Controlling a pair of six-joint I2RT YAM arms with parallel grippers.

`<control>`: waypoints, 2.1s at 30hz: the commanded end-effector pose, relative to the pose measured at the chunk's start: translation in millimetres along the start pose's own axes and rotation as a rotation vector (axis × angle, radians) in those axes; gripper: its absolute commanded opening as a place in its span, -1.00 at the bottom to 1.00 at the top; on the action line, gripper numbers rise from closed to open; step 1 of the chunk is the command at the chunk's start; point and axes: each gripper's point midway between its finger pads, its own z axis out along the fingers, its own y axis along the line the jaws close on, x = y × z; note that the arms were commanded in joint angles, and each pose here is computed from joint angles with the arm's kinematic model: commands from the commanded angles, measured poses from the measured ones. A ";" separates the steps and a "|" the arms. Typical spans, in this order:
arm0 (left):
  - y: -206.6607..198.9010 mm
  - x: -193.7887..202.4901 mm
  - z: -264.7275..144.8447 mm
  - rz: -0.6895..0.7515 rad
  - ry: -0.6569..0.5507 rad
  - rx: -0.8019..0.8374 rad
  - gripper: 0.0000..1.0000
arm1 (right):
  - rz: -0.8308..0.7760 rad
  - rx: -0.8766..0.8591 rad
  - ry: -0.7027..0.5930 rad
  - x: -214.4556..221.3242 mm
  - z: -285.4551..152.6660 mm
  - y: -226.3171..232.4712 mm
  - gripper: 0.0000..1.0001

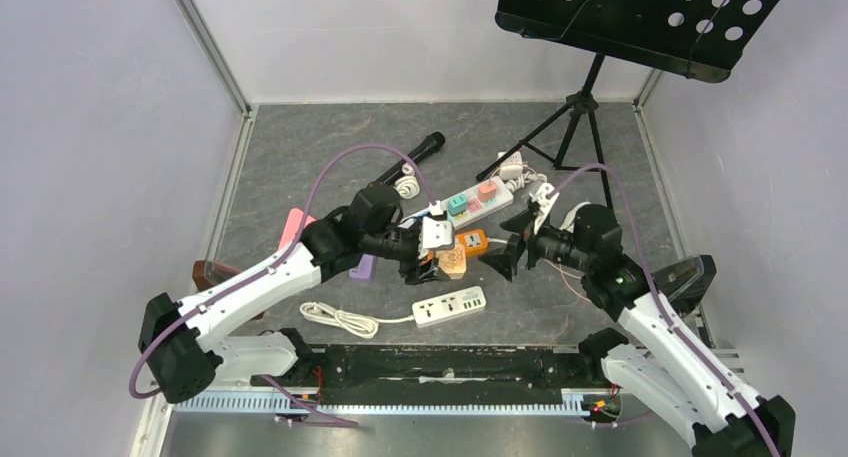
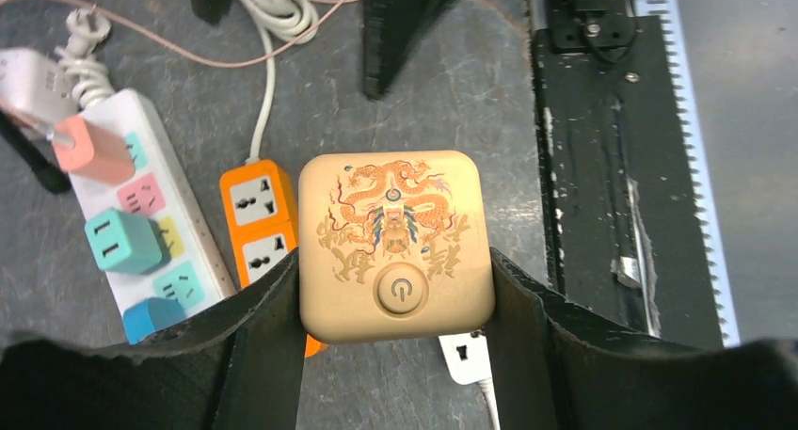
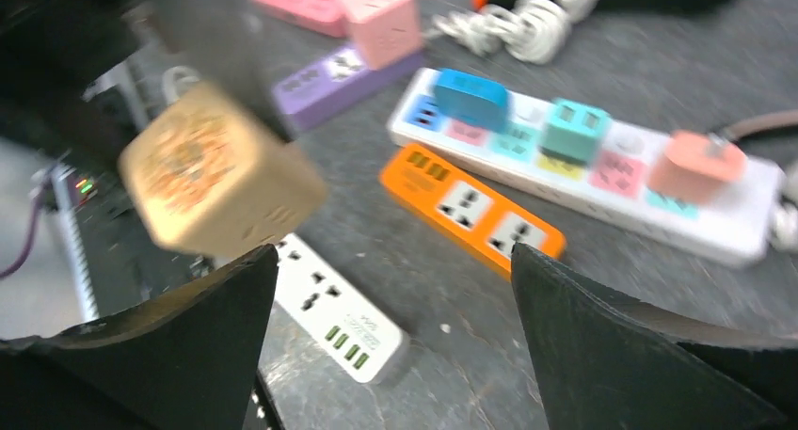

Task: Insert the plug
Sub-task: Move the socket to the center of the board, then insert the plug into the socket.

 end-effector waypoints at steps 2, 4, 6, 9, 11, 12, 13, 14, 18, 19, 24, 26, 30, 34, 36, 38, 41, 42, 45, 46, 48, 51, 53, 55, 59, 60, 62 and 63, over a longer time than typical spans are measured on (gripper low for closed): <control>-27.5 -24.1 -13.8 0.120 -0.027 0.223 -0.96 | -0.183 -0.399 -0.109 -14.2 -16.5 67.4 0.94; -31.4 -27.6 -16.1 0.130 -0.029 0.252 -0.96 | -0.219 -0.472 -0.131 -20.7 -21.0 79.5 0.95; -32.8 -31.6 -16.8 0.141 -0.043 0.264 -0.96 | -0.250 -0.501 -0.144 -25.9 -21.4 86.2 0.96; -33.1 -36.4 -16.0 0.147 -0.059 0.275 -0.96 | -0.283 -0.532 -0.149 -29.5 -17.3 96.5 0.96; -31.0 -38.3 -14.7 0.141 -0.061 0.271 -0.96 | -0.297 -0.529 -0.148 -31.3 -11.5 101.4 0.96; -29.5 -38.9 -13.9 0.133 -0.058 0.266 -0.96 | -0.305 -0.541 -0.141 -29.9 -8.9 106.1 0.96; -28.2 -40.6 -13.5 0.128 -0.058 0.262 -0.96 | -0.310 -0.539 -0.138 -30.1 -6.2 108.4 0.96; -27.4 -41.6 -13.3 0.126 -0.058 0.260 -0.96 | -0.318 -0.544 -0.133 -28.8 -3.6 111.6 0.96; -24.8 -43.0 -13.1 0.116 -0.056 0.246 -0.96 | -0.330 -0.532 -0.116 -27.2 7.0 118.1 0.90; -24.9 -42.8 -13.5 0.116 -0.055 0.245 -0.96 | -0.330 -0.521 -0.113 -27.4 9.8 118.2 0.85; -25.2 -42.7 -14.4 0.107 -0.056 0.239 -0.96 | -0.325 -0.487 -0.108 -29.6 16.8 116.9 0.25; -26.0 -43.5 -15.7 0.100 -0.057 0.237 -0.96 | -0.327 -0.479 -0.108 -30.3 17.5 115.8 -0.10; -25.6 -45.4 -16.8 0.089 -0.069 0.221 -0.90 | -0.316 -0.465 -0.095 -32.2 18.3 114.7 -0.75; -16.7 -56.0 -17.7 0.069 -0.113 0.151 -0.28 | -0.296 -0.458 -0.106 -37.9 19.0 116.0 -1.00; -13.2 -60.2 -20.1 0.067 -0.134 0.114 0.50 | -0.284 -0.442 -0.123 -44.2 18.2 115.4 -1.00; -10.0 -63.1 -22.5 0.065 -0.154 0.079 0.57 | -0.277 -0.444 -0.147 -51.0 14.7 117.8 -1.00; -3.1 -68.8 -26.5 0.056 -0.194 0.011 0.59 | -0.261 -0.452 -0.197 -65.3 5.6 123.9 -1.00; 0.0 -74.3 -29.7 0.047 -0.225 -0.024 0.59 | -0.268 -0.463 -0.220 -71.5 1.0 127.3 -1.00; 0.5 -85.7 -39.5 0.035 -0.303 -0.074 0.61 | -0.241 -0.497 -0.274 -88.7 -13.9 138.3 -1.00; -2.0 -87.6 -41.3 0.027 -0.325 -0.073 0.61 | -0.246 -0.508 -0.296 -94.5 -19.5 141.8 -1.00; -10.4 -94.2 -46.3 0.025 -0.368 -0.050 0.61 | -0.250 -0.521 -0.333 -105.0 -28.8 147.2 -1.00; -16.2 -100.7 -51.6 0.016 -0.396 -0.033 0.62 | -0.248 -0.551 -0.363 -116.1 -39.4 155.0 -1.00; -19.6 -103.0 -53.4 0.023 -0.408 -0.020 0.63 | -0.249 -0.578 -0.383 -122.2 -47.0 161.2 -1.00; -23.1 -108.7 -55.6 0.050 -0.438 -0.004 0.63 | -0.246 -0.593 -0.402 -127.1 -52.7 164.8 -1.00; -28.0 -120.5 -59.1 0.059 -0.496 0.022 0.63 | -0.246 -0.616 -0.413 -129.1 -57.9 169.3 -1.00; -28.6 -122.9 -59.8 0.063 -0.506 0.026 0.62 | -0.245 -0.616 -0.414 -129.1 -58.3 169.4 -1.00; -30.5 -123.8 -58.4 0.063 -0.511 0.045 0.43 | -0.242 -0.619 -0.418 -129.7 -59.0 170.0 -1.00; -31.2 -122.5 -57.0 0.060 -0.506 0.052 0.19 | -0.240 -0.620 -0.421 -130.4 -59.7 170.3 -1.00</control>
